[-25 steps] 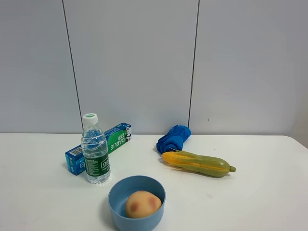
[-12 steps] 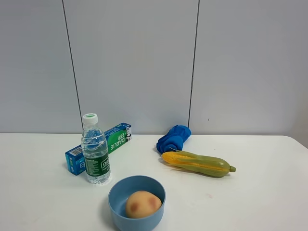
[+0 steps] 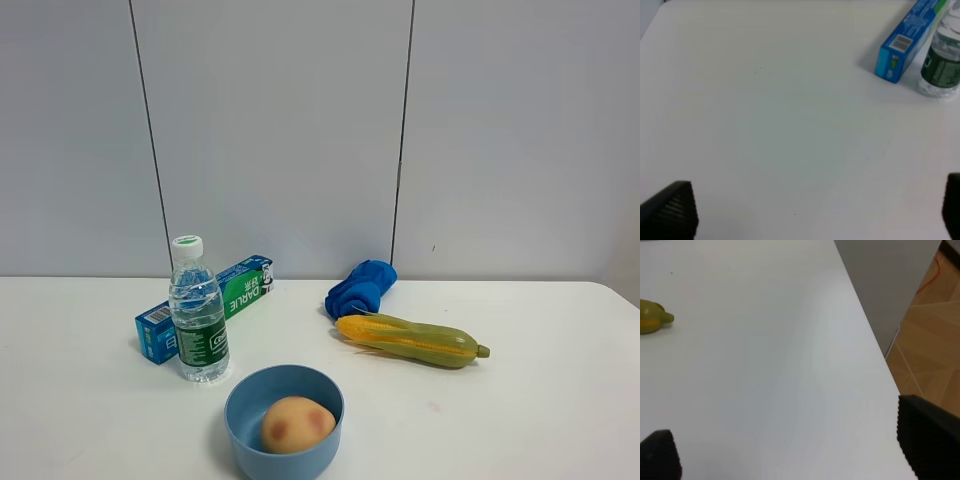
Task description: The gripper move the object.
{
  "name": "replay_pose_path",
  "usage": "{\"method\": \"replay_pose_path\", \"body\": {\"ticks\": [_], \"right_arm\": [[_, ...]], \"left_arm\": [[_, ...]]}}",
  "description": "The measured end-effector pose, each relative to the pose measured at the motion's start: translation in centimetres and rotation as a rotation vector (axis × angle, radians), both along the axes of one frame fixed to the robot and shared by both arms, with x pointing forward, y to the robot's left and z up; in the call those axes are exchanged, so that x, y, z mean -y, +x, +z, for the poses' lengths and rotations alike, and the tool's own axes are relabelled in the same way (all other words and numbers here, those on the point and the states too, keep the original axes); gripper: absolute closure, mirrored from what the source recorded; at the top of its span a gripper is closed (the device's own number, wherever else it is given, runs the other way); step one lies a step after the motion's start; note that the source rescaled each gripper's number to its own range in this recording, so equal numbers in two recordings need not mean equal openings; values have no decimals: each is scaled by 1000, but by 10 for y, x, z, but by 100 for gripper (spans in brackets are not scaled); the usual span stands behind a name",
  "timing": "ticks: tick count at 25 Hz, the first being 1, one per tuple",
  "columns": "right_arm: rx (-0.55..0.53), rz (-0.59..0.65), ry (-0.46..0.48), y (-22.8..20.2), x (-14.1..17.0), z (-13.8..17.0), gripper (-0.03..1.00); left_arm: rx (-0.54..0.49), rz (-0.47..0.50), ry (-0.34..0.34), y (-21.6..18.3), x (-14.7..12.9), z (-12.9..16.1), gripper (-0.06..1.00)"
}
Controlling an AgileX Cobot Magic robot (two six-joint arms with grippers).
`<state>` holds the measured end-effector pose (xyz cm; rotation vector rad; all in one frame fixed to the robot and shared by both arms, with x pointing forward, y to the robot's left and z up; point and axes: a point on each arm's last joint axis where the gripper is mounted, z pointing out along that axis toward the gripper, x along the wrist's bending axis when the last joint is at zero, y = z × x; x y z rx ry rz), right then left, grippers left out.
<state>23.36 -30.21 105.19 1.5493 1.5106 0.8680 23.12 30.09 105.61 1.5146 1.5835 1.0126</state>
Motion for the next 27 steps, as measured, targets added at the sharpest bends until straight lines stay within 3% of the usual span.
{"method": "replay_pose_path", "body": {"ticks": [27], "right_arm": [[0, -1, 0, 0, 0, 0, 23]], "left_arm": [[0, 0, 0, 0, 0, 0, -6]]}}
